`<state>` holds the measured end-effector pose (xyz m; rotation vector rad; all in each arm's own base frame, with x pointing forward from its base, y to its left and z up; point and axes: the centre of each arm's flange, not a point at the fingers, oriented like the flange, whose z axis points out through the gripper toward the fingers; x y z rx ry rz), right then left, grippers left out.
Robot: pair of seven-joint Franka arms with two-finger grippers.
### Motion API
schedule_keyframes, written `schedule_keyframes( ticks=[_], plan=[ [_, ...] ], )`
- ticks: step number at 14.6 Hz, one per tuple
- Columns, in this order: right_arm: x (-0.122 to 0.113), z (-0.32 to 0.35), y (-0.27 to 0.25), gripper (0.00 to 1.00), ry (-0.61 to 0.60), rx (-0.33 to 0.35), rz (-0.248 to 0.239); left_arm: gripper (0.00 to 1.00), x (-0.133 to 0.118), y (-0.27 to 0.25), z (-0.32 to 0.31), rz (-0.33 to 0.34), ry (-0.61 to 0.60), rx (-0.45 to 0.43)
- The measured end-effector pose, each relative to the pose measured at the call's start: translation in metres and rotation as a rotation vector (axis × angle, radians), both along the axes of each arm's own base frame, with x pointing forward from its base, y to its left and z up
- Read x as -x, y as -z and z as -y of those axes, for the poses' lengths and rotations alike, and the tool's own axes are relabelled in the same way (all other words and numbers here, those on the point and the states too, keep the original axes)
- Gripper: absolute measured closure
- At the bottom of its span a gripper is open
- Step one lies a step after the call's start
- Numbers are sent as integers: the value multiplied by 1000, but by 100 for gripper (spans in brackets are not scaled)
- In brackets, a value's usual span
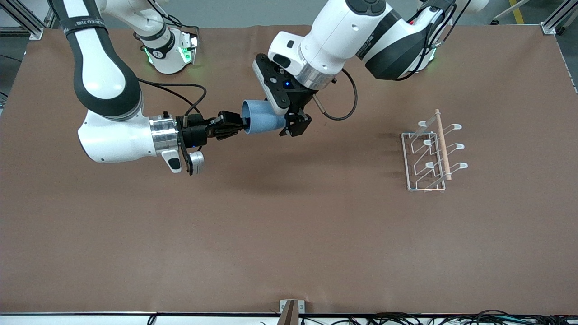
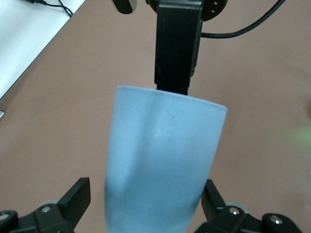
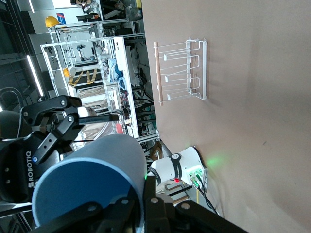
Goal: Hang cup on cup holder
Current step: 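Grasp the cup base with the left gripper beside the right gripper, then open the right gripper and withdraw it while the left gripper holds the cup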
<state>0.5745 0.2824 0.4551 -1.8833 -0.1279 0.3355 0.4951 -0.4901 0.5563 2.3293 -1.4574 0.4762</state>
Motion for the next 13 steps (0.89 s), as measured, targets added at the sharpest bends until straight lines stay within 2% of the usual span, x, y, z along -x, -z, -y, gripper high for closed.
schedule_keyframes(
  ticks=[3, 4, 5, 6, 10, 11, 13],
  plan=[
    [0, 0, 0, 95, 2, 1, 0, 3, -1, 12, 9, 10, 7, 2],
    [-1, 1, 1, 95, 7, 4, 1, 8, 0, 15, 12, 11, 9, 4],
    [-2, 2, 3, 95, 10, 5, 0, 21, 1, 17, 13, 11, 13, 3],
    [-2, 3, 3, 95, 8, 3, 1, 24, 1, 17, 14, 14, 20, 2],
    [-3, 3, 3, 94, 10, 3, 3, 24, 1, 16, 14, 27, 26, -5],
    [-2, 2, 3, 89, 8, 2, 2, 24, 0, 15, 14, 46, 29, -17],
    [-2, 3, 2, 71, 6, 1, 1, 24, -5, 16, 8, 79, 30, -49]
  ],
)
